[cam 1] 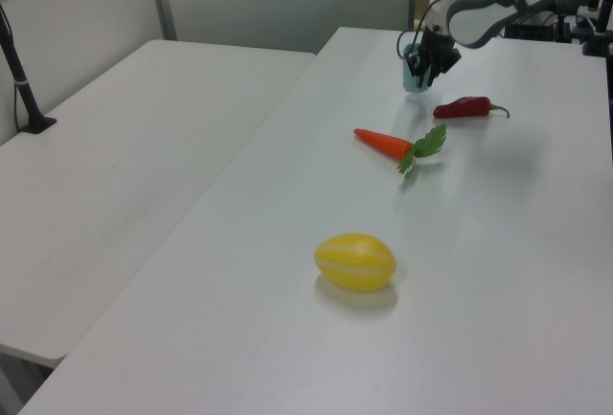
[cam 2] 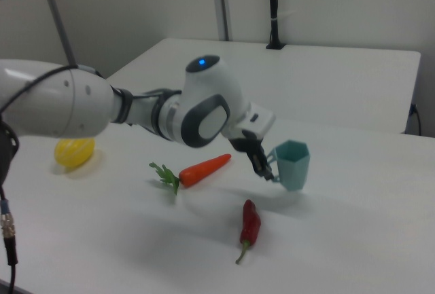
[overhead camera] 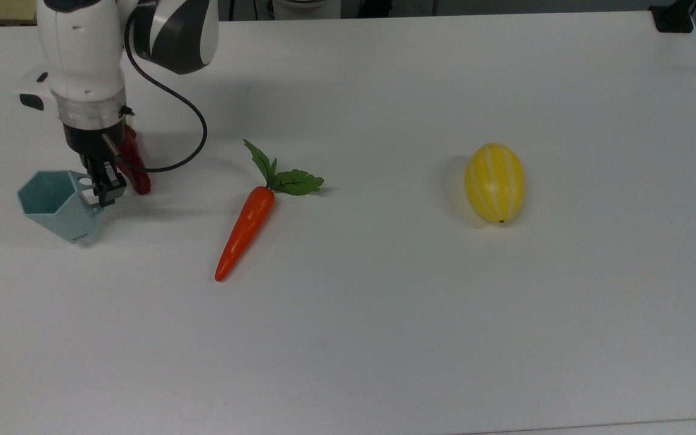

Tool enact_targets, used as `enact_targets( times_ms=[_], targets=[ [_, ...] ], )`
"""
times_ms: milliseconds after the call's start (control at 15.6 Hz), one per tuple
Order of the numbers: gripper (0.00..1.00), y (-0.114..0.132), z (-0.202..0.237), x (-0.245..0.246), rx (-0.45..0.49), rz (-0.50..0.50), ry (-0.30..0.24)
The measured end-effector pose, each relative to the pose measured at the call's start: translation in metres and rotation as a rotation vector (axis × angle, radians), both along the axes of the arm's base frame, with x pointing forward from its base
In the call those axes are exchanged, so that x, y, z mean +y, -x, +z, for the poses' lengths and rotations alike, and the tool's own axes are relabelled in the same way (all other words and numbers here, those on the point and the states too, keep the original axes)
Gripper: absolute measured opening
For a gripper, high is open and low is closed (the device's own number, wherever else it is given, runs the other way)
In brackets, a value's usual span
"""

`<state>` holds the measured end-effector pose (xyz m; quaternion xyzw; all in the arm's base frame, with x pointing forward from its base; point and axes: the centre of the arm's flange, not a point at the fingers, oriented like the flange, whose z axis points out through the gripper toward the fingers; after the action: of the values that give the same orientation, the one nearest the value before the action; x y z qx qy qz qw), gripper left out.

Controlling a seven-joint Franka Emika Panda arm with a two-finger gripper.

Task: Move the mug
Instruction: 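Carry the teal mug toward the carrot leaves and set it down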

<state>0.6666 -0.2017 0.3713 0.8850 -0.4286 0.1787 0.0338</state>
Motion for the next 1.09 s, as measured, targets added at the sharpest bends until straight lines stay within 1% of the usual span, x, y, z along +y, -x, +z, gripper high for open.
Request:
enact_targets(
  times_ms=[256, 448, 640, 896, 1088],
  targets=[
    [0.24, 0.004, 0.069, 0.009, -0.095, 0.011, 0.016],
    [0.24, 0.011, 0.114, 0.030, -0.122, 0.038, 0.009],
    [0.24, 0.025, 0.158, 0.060, -0.106, 0.089, -0.002],
    [0.24, 0.053, 0.213, 0.100, -0.063, 0.180, -0.008],
    [0.24, 0.076, 0.233, 0.132, 0.029, 0.318, -0.039]
  ],
)
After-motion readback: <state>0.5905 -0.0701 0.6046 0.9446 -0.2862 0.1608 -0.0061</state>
